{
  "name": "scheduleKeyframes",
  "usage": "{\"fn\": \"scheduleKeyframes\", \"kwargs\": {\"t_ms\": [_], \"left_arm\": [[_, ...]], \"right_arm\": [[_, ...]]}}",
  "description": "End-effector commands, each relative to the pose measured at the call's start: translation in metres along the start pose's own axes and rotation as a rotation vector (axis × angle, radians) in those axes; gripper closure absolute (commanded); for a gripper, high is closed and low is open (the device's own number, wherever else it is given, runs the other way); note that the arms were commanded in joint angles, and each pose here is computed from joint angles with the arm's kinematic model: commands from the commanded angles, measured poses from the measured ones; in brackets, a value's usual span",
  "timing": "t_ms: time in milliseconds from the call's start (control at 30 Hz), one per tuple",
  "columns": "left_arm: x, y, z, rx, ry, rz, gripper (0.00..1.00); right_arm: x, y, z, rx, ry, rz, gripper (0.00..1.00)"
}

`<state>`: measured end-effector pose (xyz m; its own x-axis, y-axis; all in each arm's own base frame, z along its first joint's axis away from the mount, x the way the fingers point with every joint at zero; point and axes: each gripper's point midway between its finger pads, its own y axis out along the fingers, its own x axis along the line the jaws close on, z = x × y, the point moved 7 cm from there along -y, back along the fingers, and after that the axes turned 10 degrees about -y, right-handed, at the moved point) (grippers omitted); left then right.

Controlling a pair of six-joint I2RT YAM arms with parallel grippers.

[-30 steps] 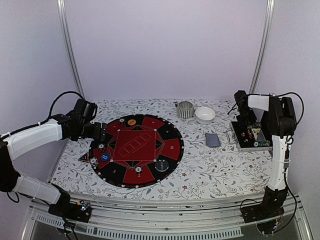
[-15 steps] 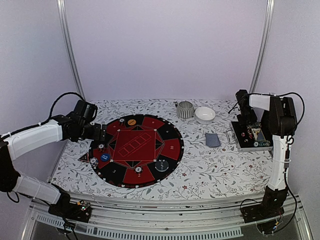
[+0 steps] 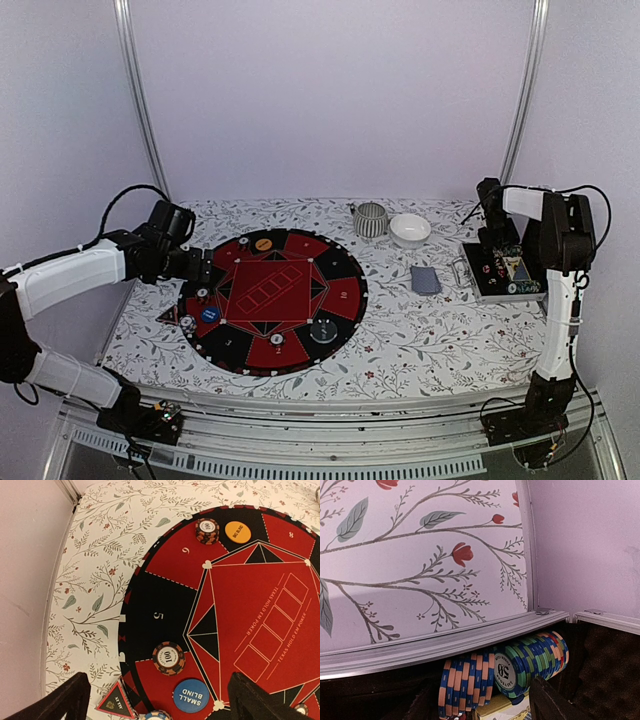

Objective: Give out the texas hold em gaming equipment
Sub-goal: Pick up the pile of poker chips from the chip case.

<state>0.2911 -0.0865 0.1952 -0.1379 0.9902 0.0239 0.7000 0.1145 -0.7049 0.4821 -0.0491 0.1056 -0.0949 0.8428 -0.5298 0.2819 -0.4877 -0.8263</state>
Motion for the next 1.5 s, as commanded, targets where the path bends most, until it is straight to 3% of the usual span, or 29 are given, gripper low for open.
{"fn": "scheduleKeyframes", "kwargs": {"t_ms": [0, 333, 567, 967, 1467], "left_arm": [[0.003, 0.006, 0.002, 0.008, 0.005, -0.012, 0.02], [0.003, 0.007, 0.002, 0.011, 0.006, -0.011, 0.02], [0.003, 0.007, 0.003, 0.013, 0.007, -0.010, 0.02], [0.004, 0.007, 0.004, 0.017, 0.011, -0.011, 0.02], [0.003, 0.008, 0.004, 0.017, 0.012, -0.011, 0.02]], "right_arm": [[0.000, 0.001, -0.002, 0.006, 0.007, -0.008, 0.34], [0.009, -0.006, -0.007, 0.002, -0.053, 0.062, 0.33], [0.009, -0.006, -0.009, -0.004, -0.058, 0.068, 0.43], [0.013, 0.002, -0.010, -0.044, -0.020, -0.070, 0.55], [0.004, 0.024, 0.003, -0.017, 0.045, -0.141, 0.59]]}}
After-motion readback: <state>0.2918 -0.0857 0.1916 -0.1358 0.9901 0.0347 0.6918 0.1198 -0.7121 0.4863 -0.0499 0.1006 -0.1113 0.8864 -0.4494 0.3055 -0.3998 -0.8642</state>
